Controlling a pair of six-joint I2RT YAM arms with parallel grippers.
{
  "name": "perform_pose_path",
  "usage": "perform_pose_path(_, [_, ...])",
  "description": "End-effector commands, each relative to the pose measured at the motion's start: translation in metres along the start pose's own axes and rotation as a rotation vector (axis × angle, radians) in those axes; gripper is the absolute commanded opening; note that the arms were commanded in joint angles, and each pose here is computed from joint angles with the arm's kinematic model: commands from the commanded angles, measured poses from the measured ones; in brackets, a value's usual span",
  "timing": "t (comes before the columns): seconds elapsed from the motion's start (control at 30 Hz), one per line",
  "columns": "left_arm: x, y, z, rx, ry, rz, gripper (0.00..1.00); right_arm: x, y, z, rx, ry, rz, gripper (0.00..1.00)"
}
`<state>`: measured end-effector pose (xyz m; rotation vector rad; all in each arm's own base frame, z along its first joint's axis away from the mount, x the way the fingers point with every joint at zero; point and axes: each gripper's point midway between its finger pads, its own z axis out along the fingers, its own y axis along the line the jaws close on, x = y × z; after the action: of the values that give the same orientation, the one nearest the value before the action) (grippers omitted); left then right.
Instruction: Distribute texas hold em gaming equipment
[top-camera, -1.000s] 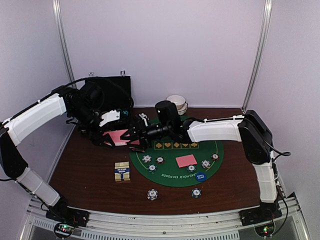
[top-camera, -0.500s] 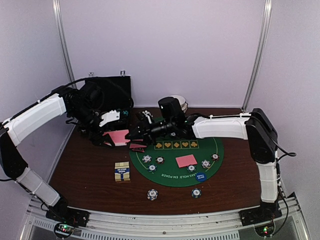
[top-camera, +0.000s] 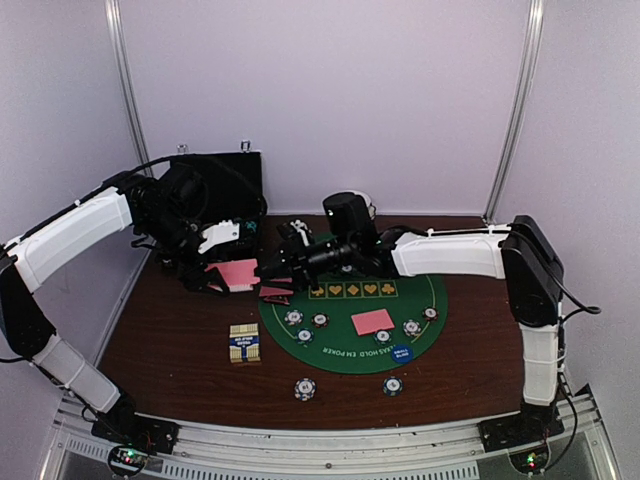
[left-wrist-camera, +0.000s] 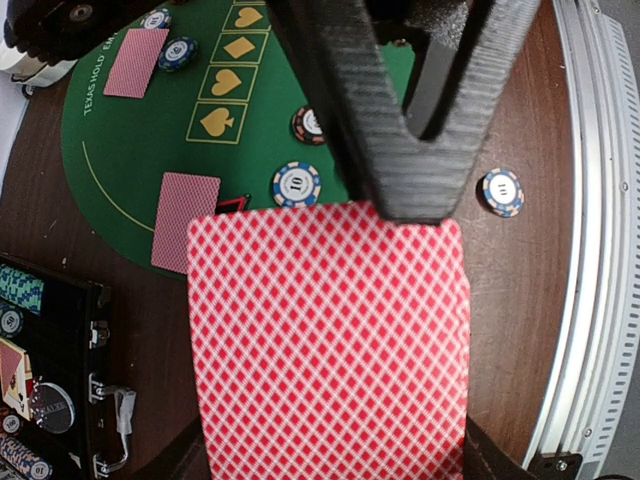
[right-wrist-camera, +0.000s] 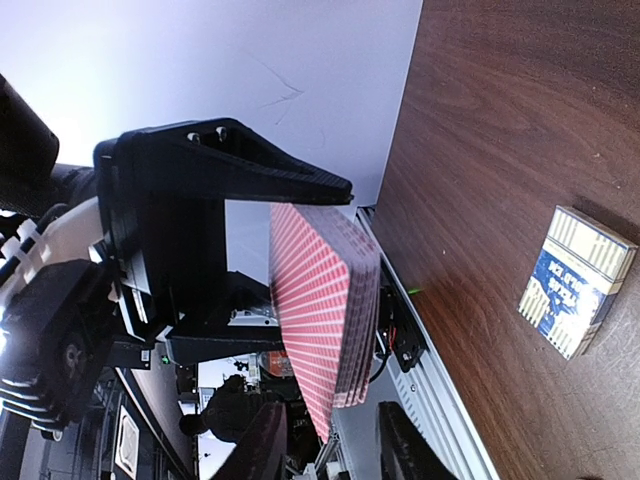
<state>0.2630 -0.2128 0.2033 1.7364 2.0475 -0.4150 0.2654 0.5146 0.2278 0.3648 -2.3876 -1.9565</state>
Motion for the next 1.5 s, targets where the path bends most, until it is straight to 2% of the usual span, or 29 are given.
perform_pose_path(0.0, [-0.005, 0.001, -0.006, -0.022, -0.029, 0.025, 0.0, 0.003, 0.027, -0.006, -0.054, -0.014, -0.044, 0.33])
perform_pose_path(0.13, [-0.006, 0.001, -0.006, -0.021, -0.031, 0.025, 0.0, 0.005, 0.025, 0.001, -0.063, -0.002, -0.037, 0.34])
perform_pose_path(0.37, [-0.006, 0.001, -0.007, -0.02, -0.032, 0.025, 0.0, 0.006, 0.02, 0.013, -0.065, 0.021, -0.02, 0.28])
perform_pose_path(0.57, [-0.006, 0.001, -0.007, -0.025, -0.031, 0.025, 0.0, 0.004, 0.018, 0.011, -0.05, 0.019, -0.019, 0.12])
perform_pose_path(0.83, [-0.007, 0.001, -0.008, -0.025, -0.035, 0.027, 0.0, 0.0, 0.011, -0.006, -0.026, -0.007, -0.012, 0.04])
perform_pose_path(1.27, [-0.006, 0.001, -0.008, -0.025, -0.033, 0.026, 0.0, 0.002, 0.009, -0.018, -0.003, -0.012, -0.017, 0.0])
perform_pose_path(1.4, [-0.007, 0.001, -0.007, -0.022, -0.035, 0.026, 0.0, 0.002, 0.012, -0.02, -0.002, -0.013, -0.026, 0.0])
perform_pose_path(1.47, [-0.007, 0.001, -0.008, -0.023, -0.036, 0.026, 0.0, 0.003, 0.012, -0.02, -0.004, -0.009, -0.025, 0.03])
